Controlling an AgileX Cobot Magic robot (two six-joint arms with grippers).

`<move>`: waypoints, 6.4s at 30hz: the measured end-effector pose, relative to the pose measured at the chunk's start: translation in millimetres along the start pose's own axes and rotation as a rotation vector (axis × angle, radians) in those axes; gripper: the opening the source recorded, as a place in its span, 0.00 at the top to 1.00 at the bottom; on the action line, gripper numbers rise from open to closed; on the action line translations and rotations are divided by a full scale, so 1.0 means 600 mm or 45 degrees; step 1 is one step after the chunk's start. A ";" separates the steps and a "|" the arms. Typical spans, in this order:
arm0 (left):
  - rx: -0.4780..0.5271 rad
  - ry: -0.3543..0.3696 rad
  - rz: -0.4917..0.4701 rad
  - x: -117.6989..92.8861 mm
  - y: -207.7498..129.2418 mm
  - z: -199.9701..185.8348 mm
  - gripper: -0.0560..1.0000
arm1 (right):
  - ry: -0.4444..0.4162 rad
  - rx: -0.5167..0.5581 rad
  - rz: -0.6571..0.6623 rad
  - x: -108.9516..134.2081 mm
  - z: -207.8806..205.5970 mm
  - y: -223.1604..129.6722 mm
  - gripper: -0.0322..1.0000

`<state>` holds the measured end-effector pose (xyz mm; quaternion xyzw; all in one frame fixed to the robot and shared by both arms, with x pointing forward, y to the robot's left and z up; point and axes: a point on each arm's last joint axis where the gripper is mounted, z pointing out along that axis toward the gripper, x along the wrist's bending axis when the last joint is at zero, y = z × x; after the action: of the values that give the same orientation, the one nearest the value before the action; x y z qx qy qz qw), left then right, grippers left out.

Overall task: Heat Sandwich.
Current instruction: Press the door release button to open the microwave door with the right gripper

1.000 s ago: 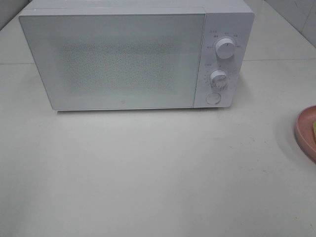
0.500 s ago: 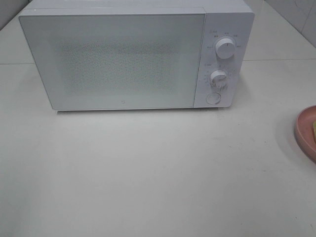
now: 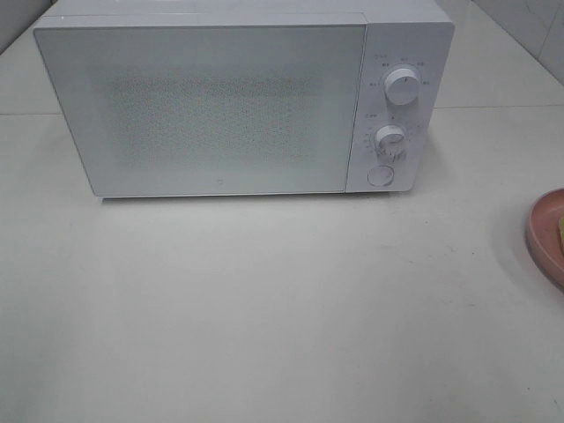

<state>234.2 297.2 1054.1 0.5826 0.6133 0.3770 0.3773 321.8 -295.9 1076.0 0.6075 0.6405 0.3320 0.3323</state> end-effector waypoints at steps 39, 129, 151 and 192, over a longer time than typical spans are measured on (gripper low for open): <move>0.000 0.000 0.000 0.000 0.000 0.000 0.02 | 0.103 -0.271 -0.048 0.029 0.265 0.059 0.25; 0.000 0.000 0.000 0.000 0.000 0.000 0.02 | 0.225 -0.203 1.870 0.153 0.321 -0.129 0.78; 0.000 0.000 0.000 0.000 0.000 0.000 0.02 | 0.245 -0.068 1.942 0.180 0.343 -0.132 0.95; 0.000 0.000 0.000 0.000 0.000 0.000 0.02 | 0.221 -0.038 2.012 0.185 0.544 -0.063 0.95</move>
<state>234.2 297.2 1054.1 0.5826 0.6133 0.3770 0.3773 566.8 -179.3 860.0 0.8495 0.0392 0.5243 -0.0446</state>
